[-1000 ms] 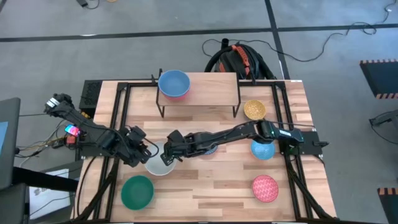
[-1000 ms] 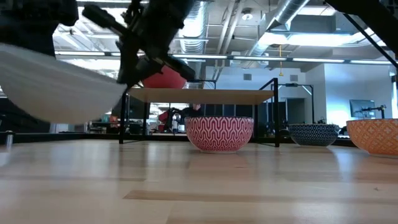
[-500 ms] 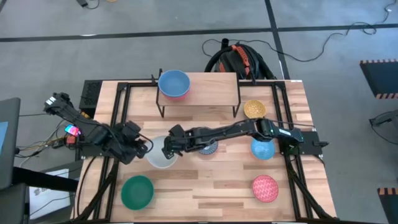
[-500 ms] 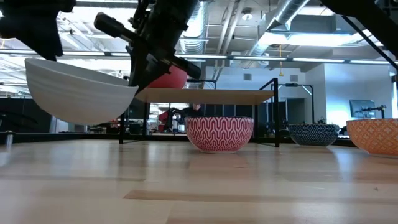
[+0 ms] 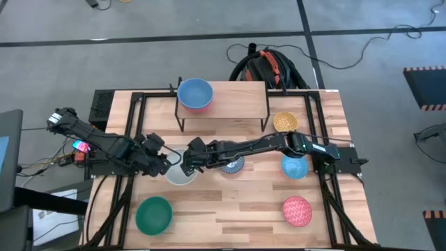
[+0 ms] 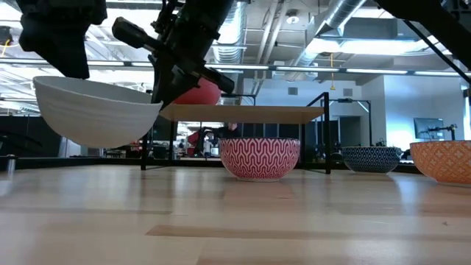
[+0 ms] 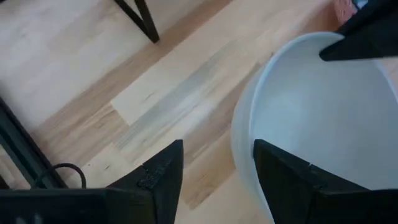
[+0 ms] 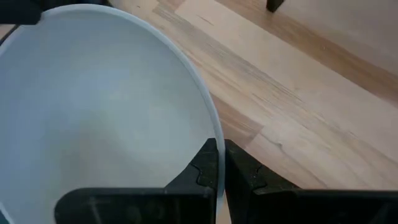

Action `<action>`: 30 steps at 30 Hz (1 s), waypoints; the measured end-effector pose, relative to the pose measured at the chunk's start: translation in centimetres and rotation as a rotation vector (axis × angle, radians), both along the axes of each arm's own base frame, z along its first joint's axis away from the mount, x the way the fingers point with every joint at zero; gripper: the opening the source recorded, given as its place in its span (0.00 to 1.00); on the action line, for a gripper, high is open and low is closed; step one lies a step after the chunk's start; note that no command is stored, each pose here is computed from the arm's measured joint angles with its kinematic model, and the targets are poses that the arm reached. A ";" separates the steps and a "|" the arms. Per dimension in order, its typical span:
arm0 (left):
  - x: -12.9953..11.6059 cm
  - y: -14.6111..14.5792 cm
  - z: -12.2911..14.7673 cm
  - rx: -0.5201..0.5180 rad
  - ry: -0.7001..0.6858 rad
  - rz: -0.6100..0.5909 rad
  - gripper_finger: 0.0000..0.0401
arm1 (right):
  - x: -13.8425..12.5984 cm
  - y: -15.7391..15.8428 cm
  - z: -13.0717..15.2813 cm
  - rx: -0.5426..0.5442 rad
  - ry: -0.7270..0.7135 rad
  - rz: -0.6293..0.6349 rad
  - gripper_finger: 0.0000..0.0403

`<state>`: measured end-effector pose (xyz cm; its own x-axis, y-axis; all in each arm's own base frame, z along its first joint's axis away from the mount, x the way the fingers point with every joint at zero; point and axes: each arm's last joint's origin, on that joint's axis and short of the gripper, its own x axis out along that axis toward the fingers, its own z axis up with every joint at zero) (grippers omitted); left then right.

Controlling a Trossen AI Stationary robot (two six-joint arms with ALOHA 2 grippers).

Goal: Place and stack bowls onto a shelf
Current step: Stack the white bowl on top of the blue bowl on the shelf

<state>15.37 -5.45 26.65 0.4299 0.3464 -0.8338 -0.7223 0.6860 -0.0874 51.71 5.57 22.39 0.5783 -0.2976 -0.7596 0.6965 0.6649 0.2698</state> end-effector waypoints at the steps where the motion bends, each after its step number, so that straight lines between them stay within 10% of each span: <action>1: 0.1 0.1 0.0 -0.004 0.004 -0.007 0.43 | 0.0 0.1 0.2 -0.003 -0.002 0.006 0.08; 30: 0.8 1.5 0.5 -0.045 0.032 -0.071 0.00 | -1.6 0.2 6.4 -0.077 -0.126 0.104 0.20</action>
